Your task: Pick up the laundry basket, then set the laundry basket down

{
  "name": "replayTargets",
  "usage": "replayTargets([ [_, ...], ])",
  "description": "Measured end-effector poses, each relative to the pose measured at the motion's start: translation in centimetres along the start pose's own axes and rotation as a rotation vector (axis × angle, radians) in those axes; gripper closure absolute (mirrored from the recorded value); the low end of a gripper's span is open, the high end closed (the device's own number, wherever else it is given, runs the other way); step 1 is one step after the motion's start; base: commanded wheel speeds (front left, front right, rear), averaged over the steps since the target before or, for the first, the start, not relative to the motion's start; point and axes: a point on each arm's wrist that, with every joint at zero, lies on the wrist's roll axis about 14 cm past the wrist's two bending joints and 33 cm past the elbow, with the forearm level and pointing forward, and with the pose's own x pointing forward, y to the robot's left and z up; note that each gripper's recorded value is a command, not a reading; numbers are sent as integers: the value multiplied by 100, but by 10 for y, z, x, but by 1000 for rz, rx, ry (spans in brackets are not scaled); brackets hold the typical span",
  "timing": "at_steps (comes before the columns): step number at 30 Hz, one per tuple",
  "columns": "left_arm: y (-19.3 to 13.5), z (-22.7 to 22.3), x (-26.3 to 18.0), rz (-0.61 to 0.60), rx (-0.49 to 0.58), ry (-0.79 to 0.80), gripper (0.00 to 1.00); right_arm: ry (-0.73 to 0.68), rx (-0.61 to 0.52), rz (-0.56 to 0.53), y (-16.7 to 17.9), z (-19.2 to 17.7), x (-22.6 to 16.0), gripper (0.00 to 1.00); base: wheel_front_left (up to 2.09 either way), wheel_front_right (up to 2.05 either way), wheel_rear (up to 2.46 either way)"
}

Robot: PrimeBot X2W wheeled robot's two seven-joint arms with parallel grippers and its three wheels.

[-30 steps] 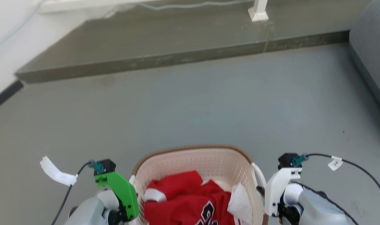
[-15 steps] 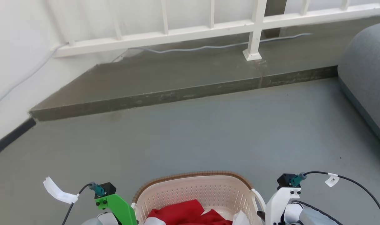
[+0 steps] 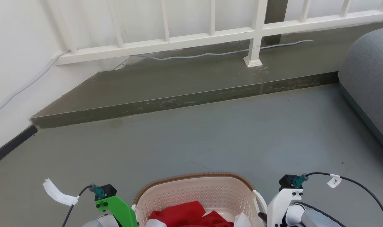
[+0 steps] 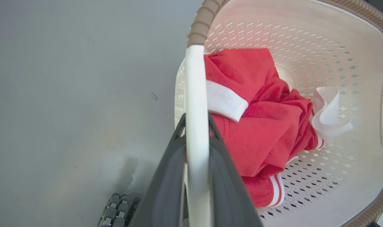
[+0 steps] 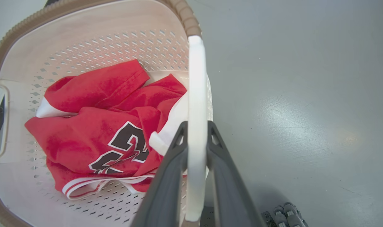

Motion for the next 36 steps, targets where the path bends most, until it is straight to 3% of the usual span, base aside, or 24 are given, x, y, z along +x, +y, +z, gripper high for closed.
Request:
replayTargets([
  [36, -2, 5, 0, -7, 3, -37, 100, 2, 2, 7, 0, -1, 1, 100, 0, 0, 0],
])
